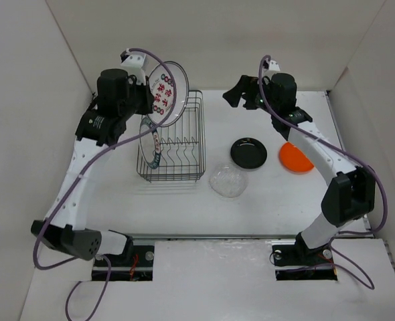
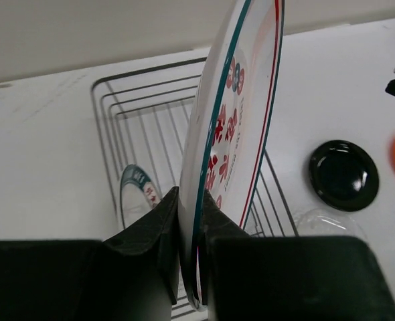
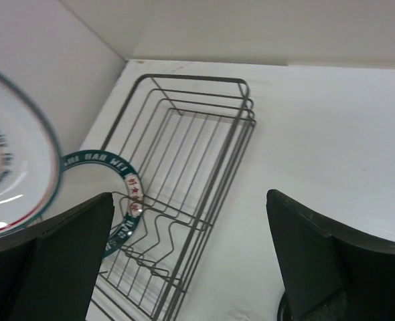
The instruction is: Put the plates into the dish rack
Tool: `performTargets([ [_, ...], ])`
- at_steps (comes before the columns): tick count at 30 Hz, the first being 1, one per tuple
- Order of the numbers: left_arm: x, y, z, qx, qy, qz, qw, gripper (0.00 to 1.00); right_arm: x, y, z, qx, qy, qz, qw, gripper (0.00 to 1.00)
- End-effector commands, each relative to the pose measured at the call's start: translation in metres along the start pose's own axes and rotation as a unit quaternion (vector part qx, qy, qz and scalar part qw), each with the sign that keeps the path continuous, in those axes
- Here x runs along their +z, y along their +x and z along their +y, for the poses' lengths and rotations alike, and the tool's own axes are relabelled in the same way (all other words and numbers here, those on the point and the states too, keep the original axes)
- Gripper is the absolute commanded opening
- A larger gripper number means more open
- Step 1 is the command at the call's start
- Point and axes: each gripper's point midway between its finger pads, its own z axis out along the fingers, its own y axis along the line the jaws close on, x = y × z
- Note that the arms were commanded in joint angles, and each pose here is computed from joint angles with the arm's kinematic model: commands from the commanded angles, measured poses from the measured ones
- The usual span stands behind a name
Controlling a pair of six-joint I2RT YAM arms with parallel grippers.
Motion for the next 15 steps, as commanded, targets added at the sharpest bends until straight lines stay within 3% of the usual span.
performTargets([
  [1,-0.036,-0.002,0.042,0.032,-0.194,-0.011,0.980,0.00,-0.020,-0.014,-0.008,-0.018,0.069,-0.016,0.997,1.00],
  [4,-0.035,0.026,0.050,0.031,-0.234,0.051,0.970,0.00,-0.027,-0.007,-0.011,-0.015,0.081,-0.002,0.997,1.00],
  [10,-0.025,0.063,0.058,0.047,-0.294,0.112,0.948,0.00,-0.041,0.000,-0.012,-0.012,0.091,0.008,0.996,1.00],
  [15,-0.010,0.078,0.061,0.049,-0.304,0.135,0.942,0.00,-0.047,0.006,-0.015,-0.011,0.097,0.010,0.995,1.00],
])
